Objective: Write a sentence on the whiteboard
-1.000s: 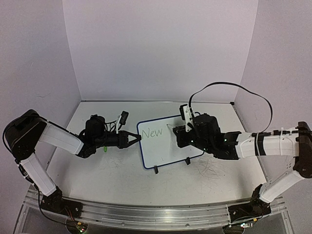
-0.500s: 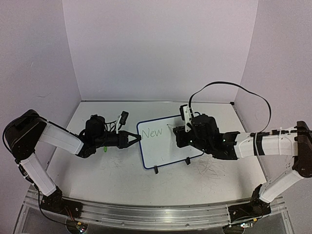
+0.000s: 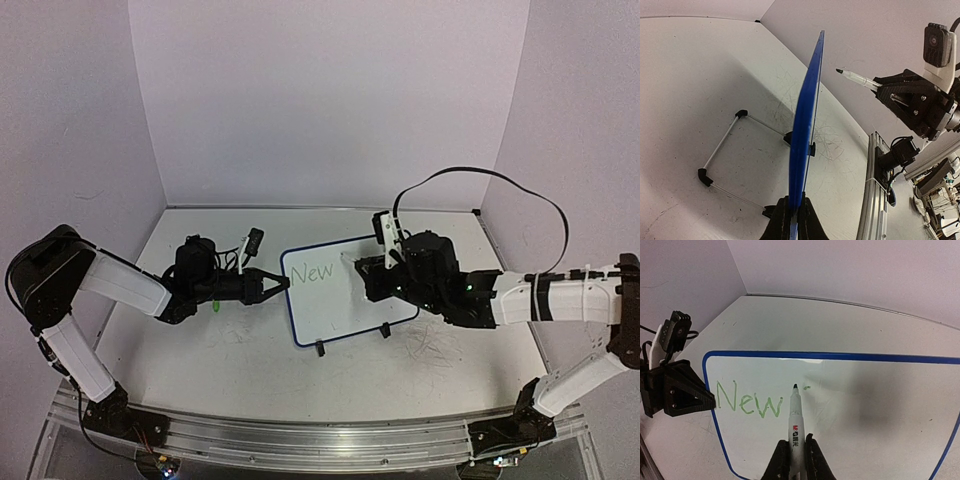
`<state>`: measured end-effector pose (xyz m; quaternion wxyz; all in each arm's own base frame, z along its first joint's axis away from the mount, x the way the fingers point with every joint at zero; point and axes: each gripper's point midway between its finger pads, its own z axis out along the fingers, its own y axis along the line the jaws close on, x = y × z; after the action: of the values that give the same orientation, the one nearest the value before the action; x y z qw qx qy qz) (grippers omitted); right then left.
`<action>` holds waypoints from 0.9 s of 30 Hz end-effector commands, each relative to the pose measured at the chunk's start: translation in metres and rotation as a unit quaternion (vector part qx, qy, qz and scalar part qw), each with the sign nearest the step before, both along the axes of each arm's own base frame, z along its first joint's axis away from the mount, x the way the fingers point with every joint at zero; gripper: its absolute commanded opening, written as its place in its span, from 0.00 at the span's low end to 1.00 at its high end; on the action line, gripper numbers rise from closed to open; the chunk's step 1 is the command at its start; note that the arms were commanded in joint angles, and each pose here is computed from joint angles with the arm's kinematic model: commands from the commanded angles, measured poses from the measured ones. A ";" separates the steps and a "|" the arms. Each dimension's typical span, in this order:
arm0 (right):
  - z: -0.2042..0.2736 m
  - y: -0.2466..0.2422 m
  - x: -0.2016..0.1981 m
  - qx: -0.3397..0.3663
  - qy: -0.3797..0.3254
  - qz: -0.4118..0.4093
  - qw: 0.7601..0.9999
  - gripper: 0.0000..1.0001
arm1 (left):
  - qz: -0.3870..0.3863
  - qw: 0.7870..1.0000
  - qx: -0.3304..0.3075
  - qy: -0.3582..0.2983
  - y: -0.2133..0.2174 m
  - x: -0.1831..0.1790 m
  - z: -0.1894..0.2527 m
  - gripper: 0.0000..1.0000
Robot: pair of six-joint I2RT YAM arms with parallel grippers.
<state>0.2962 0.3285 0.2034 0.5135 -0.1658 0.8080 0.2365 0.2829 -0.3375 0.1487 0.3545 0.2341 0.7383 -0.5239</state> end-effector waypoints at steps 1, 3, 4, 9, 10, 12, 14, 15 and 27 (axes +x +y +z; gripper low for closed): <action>-0.003 0.008 0.001 0.007 0.006 0.009 1.000 0.00 | -0.003 1.000 -0.013 -0.019 -0.003 0.002 0.021 0.00; -0.004 0.006 0.003 0.004 0.007 0.001 1.000 0.00 | -0.003 1.000 -0.014 -0.020 -0.003 0.002 0.022 0.00; -0.004 0.005 0.003 0.003 0.006 -0.001 1.000 0.00 | -0.002 1.000 -0.014 -0.021 -0.003 0.002 0.022 0.00; -0.007 0.004 0.006 -0.003 0.009 -0.010 1.000 0.00 | -0.003 1.000 -0.013 -0.021 -0.003 0.001 0.022 0.00; -0.008 0.004 0.006 -0.003 0.009 -0.011 1.000 0.00 | -0.003 1.000 -0.013 -0.020 -0.003 0.001 0.021 0.00; -0.009 0.003 0.007 -0.004 0.010 -0.015 1.000 0.00 | -0.003 1.000 -0.013 -0.020 -0.003 0.001 0.021 0.00; -0.010 0.005 0.008 -0.005 0.012 -0.014 1.000 0.00 | -0.003 1.000 -0.013 -0.020 -0.003 0.002 0.021 0.00; -0.011 0.005 0.008 -0.006 0.012 -0.015 1.000 0.00 | -0.003 1.000 -0.013 -0.020 -0.003 0.002 0.022 0.00; -0.009 -0.010 0.014 -0.010 0.008 -0.058 0.998 0.00 | -0.003 1.000 -0.013 -0.021 -0.003 0.001 0.023 0.00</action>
<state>0.3007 0.3264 0.1787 0.4955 -0.1537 0.8280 0.2128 0.2830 -0.3374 0.1489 0.3547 0.2339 0.7384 -0.5237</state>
